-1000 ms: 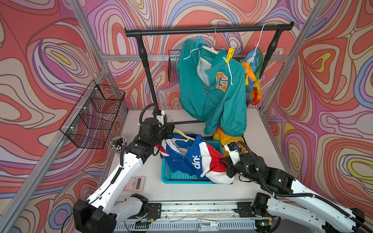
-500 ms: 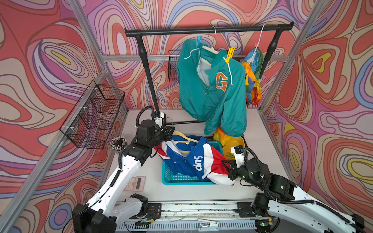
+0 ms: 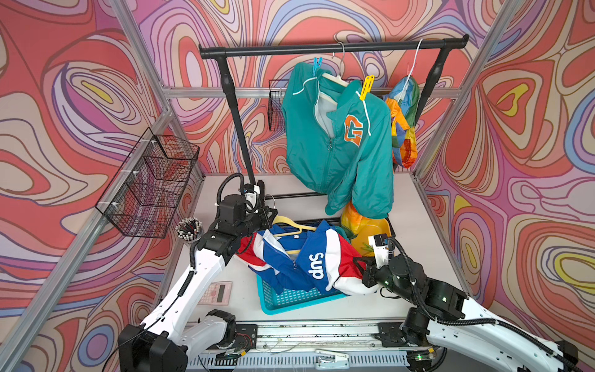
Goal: Remove the clothespins securing jackets to the hanger
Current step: Remove the jacket from the hanger.
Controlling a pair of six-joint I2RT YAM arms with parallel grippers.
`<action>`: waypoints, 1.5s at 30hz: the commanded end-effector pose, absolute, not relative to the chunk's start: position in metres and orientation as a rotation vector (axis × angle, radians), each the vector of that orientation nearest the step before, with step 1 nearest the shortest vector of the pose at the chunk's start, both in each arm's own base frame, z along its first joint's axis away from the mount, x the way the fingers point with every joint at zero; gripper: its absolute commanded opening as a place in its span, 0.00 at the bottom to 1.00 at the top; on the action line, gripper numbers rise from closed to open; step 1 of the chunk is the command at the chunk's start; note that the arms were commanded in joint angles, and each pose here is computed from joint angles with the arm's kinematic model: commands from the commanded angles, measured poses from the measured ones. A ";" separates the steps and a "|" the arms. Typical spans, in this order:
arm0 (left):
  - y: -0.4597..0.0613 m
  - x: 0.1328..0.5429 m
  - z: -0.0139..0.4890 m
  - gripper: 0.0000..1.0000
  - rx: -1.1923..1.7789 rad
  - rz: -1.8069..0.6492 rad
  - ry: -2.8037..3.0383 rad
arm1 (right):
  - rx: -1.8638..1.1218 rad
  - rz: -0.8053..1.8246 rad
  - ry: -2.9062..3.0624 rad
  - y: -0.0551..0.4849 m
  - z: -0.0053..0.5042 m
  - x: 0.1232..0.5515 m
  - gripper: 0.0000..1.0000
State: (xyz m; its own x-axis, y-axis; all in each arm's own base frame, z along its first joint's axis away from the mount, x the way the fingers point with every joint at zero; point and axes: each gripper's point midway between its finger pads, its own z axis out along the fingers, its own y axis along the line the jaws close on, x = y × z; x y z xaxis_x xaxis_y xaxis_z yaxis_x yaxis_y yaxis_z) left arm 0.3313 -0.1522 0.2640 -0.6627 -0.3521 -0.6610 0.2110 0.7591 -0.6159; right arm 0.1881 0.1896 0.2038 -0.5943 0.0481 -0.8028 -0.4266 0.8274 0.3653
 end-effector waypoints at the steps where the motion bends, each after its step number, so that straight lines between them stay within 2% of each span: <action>1: -0.123 0.347 0.276 0.00 -0.225 -0.770 2.040 | -0.332 0.566 2.151 0.190 0.207 0.197 0.03; 5: -0.124 0.345 0.283 0.00 -0.194 -0.776 2.013 | -0.373 0.544 2.108 0.203 0.227 0.209 0.22; 7: -0.127 0.343 0.287 0.00 -0.167 -0.790 1.993 | -0.394 0.514 2.101 0.205 0.234 0.213 0.40; 9: -0.130 0.342 0.290 0.00 -0.142 -0.806 1.978 | -0.404 0.486 2.091 0.206 0.242 0.218 0.51; 12: -0.134 0.338 0.295 0.00 -0.102 -0.829 1.956 | -0.420 0.462 2.051 0.206 0.261 0.222 0.59; 20: -0.144 0.322 0.304 0.00 0.029 -0.851 1.914 | -0.504 0.418 2.016 0.214 0.293 0.239 0.63; 25: -0.156 0.313 0.310 0.00 0.108 -0.843 1.890 | -0.490 0.477 2.030 0.236 0.311 0.251 0.64; 32: -0.164 0.305 0.316 0.00 0.162 -0.764 1.864 | -0.394 0.495 2.164 0.260 0.309 0.271 0.59; 39: -0.158 0.299 0.323 0.00 0.158 -0.728 1.820 | -0.437 0.485 2.186 0.260 0.302 0.268 0.56; 45: -0.164 0.295 0.325 0.00 0.193 -0.749 1.825 | -0.404 0.487 2.178 0.243 0.304 0.269 0.58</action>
State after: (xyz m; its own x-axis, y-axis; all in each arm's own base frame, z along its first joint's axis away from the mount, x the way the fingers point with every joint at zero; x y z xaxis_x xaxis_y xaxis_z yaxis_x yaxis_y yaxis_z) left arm 0.2973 -0.1616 0.3077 -0.4415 -0.2233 -0.8690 0.4321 0.7959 -0.4240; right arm 0.2719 0.2541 0.3007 -0.5869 -0.1270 -0.7996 -0.4503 0.8719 0.1921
